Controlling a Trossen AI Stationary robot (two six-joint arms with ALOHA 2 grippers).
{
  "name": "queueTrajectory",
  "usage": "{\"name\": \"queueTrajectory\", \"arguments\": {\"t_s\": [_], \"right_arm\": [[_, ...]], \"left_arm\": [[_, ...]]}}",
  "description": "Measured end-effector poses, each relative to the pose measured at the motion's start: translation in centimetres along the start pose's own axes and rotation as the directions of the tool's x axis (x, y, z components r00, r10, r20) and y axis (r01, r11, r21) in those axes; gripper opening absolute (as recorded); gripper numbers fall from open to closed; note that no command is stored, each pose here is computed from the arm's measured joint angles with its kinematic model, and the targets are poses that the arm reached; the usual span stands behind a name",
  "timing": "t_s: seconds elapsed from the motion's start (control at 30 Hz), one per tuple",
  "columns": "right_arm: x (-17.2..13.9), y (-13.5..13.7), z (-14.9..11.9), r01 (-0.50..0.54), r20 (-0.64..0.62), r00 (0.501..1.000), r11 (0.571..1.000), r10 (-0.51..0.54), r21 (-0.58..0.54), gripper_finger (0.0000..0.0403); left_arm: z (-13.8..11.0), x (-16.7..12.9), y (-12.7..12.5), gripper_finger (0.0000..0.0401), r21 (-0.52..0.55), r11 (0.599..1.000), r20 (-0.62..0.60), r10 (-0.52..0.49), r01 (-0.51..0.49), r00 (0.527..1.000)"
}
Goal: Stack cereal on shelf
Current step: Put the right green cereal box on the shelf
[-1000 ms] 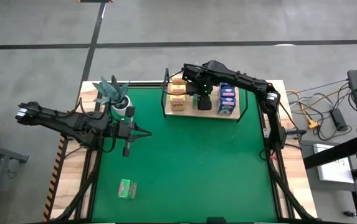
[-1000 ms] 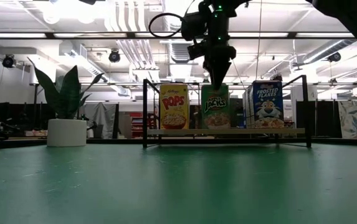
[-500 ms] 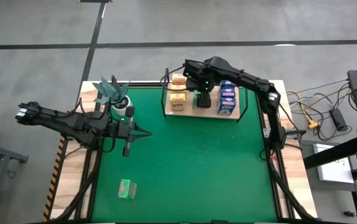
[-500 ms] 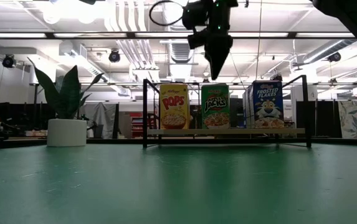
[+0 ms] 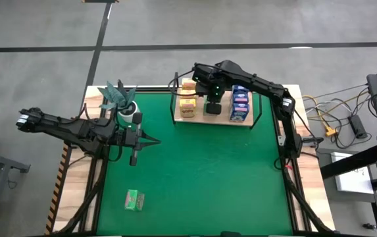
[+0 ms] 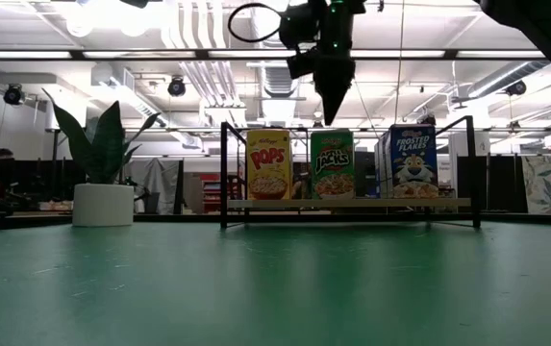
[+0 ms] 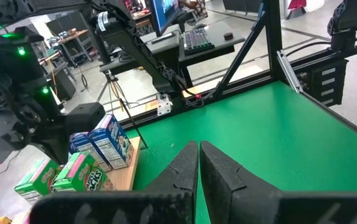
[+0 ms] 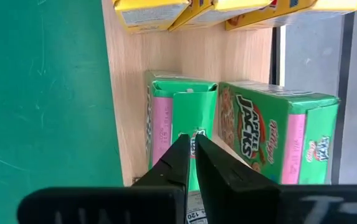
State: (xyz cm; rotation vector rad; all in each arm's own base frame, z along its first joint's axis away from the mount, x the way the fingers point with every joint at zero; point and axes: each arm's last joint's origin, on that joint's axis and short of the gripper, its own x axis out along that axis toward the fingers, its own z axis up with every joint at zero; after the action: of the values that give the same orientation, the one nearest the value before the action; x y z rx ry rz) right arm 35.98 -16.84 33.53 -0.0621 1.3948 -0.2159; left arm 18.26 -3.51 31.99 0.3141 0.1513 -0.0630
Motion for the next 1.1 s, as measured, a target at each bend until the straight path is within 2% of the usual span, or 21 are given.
{"name": "queueTrajectory", "arguments": {"t_s": [0.37,0.83,1.1], "right_arm": [[2.3,0.3,-0.1,-0.011,-0.042,0.999,1.000,0.011,-0.006,0.0013],[2.5,-0.1,-0.2,0.105,-0.083,0.990,0.992,-0.111,-0.065,0.0012],[2.5,-0.1,-0.1,0.115,-0.074,0.990,0.989,-0.121,-0.089,0.0012]], "left_arm": [[0.0,0.0,0.0,0.0000,0.000,1.000,-0.001,0.000,0.000,1.000],[-0.1,0.0,0.0,0.0000,0.001,1.000,-0.006,-0.002,0.002,1.000],[-0.1,0.0,0.0,0.0000,0.001,1.000,-0.006,-0.002,0.002,1.000]]}}
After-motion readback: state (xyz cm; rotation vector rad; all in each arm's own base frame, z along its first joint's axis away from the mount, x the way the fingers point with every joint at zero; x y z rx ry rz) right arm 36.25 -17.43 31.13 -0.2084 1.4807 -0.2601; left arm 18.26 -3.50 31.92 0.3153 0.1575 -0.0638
